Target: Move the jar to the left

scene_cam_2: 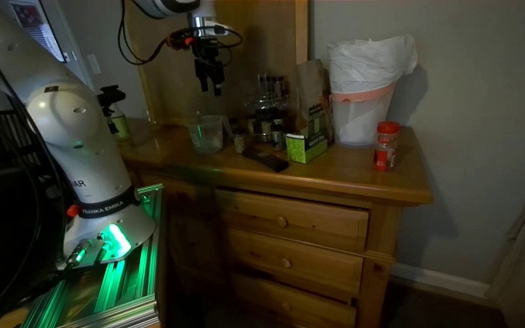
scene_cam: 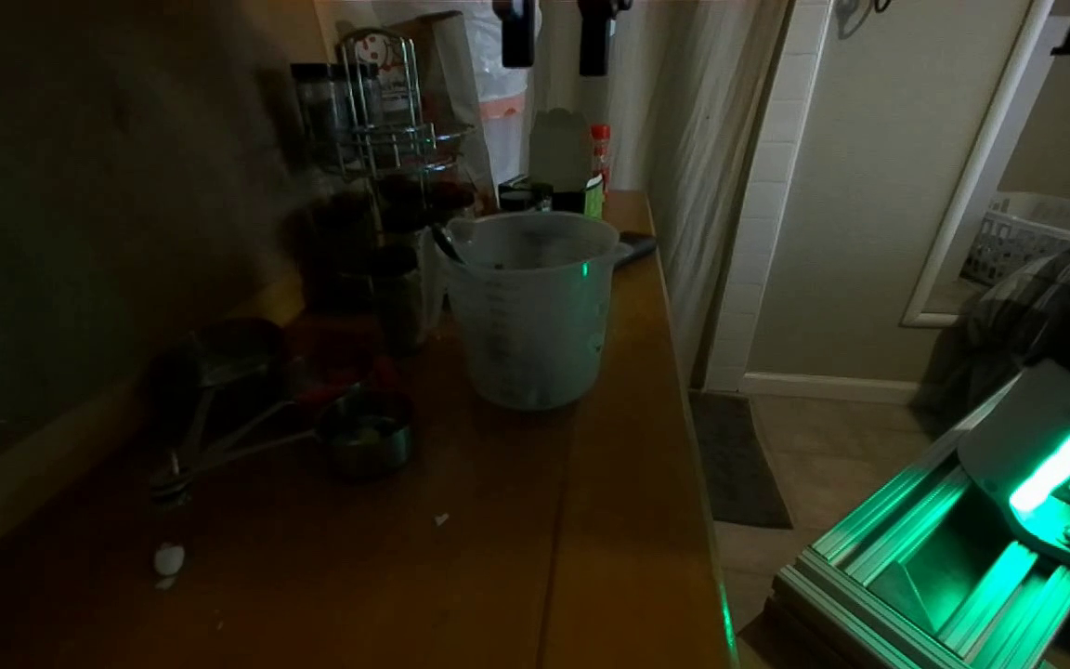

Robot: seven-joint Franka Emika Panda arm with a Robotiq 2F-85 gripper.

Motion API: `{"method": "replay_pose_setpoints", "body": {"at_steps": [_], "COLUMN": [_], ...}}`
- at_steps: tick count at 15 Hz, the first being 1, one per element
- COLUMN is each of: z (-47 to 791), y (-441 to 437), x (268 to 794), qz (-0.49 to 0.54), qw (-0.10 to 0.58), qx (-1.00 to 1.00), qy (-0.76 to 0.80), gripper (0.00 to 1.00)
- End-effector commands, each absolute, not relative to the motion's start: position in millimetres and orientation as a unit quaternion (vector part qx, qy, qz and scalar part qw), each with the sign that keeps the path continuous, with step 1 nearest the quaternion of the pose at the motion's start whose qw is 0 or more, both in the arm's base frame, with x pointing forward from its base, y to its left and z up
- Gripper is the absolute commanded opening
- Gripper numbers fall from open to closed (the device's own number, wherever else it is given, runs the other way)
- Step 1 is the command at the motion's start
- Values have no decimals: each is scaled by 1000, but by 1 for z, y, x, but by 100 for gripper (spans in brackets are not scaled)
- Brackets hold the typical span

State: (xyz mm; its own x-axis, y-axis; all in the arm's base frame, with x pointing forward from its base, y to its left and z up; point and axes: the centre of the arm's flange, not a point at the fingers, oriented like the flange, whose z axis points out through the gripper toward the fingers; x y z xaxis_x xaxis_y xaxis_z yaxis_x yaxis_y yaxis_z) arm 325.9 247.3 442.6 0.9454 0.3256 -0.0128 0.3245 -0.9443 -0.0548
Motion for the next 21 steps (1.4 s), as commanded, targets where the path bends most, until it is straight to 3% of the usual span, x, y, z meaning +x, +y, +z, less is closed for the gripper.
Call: {"method": "replay_pose_setpoints", "body": {"at_steps": [1, 21], "z": [429, 353], "y": [274, 345], "x": [310, 358], "qz": [35, 8], "qw": [23, 17], "qx": [-978, -975], "qy": [-203, -221], "gripper": [100, 100]}}
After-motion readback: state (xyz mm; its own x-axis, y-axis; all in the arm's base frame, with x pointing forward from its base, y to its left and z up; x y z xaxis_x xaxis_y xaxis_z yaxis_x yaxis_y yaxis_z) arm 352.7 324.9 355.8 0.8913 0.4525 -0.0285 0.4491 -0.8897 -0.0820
